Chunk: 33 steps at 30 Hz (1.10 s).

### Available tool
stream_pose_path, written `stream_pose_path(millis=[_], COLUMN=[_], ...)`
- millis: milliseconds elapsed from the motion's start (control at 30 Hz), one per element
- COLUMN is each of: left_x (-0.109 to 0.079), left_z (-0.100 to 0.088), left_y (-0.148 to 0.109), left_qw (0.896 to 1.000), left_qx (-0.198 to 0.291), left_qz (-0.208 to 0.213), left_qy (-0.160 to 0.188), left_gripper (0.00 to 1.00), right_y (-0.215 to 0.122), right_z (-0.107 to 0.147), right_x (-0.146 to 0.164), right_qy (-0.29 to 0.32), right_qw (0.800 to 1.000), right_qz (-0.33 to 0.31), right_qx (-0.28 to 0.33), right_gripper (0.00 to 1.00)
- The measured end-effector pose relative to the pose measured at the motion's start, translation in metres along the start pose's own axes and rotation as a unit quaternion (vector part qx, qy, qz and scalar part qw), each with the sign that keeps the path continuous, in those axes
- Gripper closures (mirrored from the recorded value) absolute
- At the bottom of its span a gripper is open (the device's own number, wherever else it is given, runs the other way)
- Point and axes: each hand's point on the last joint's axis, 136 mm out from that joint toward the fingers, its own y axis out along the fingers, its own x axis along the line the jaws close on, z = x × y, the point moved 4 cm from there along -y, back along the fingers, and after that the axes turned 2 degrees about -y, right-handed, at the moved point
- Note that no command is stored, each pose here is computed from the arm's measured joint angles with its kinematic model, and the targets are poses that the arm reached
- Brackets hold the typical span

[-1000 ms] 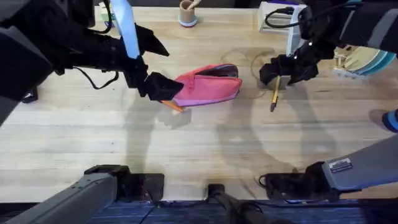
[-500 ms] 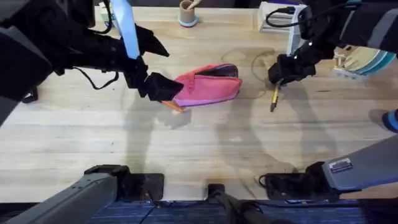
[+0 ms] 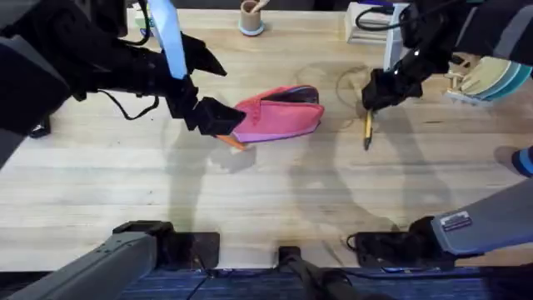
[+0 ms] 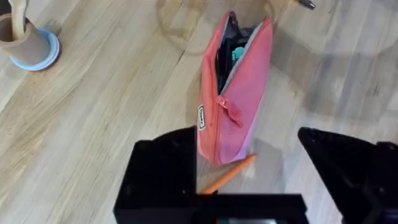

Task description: Unzip the bag, pick up the pens from the table one at a time and place them inside, then zip the bag closed.

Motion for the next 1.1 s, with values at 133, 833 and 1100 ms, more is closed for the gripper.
stream_pose_path(millis=[133,833,1100], left_x=[0.0,0.0,0.0], left_z=[0.0,0.0,0.0], left_y=[0.0,0.0,0.0], left_qw=[1.0,1.0,1.0], left_qx=[0.0,0.001,0.001], left_qz=[0.0,-0.001,-0.001], left_qy=[0.0,0.0,0.0], left_gripper=[0.008,0.008,0.008], right_y=[-0.012,-0.079,-0.082], right_z=[-0.011,-0.02,-0.008], right_x=[0.001,0.06,0.109], right_qy=[-0.009,-0.26,-0.422], right_qw=[1.0,0.95,0.888], right_qz=[-0.001,-0.096,-0.103], right_qx=[-0.024,-0.141,-0.149], right_gripper=[0.97,0.969,0.969])
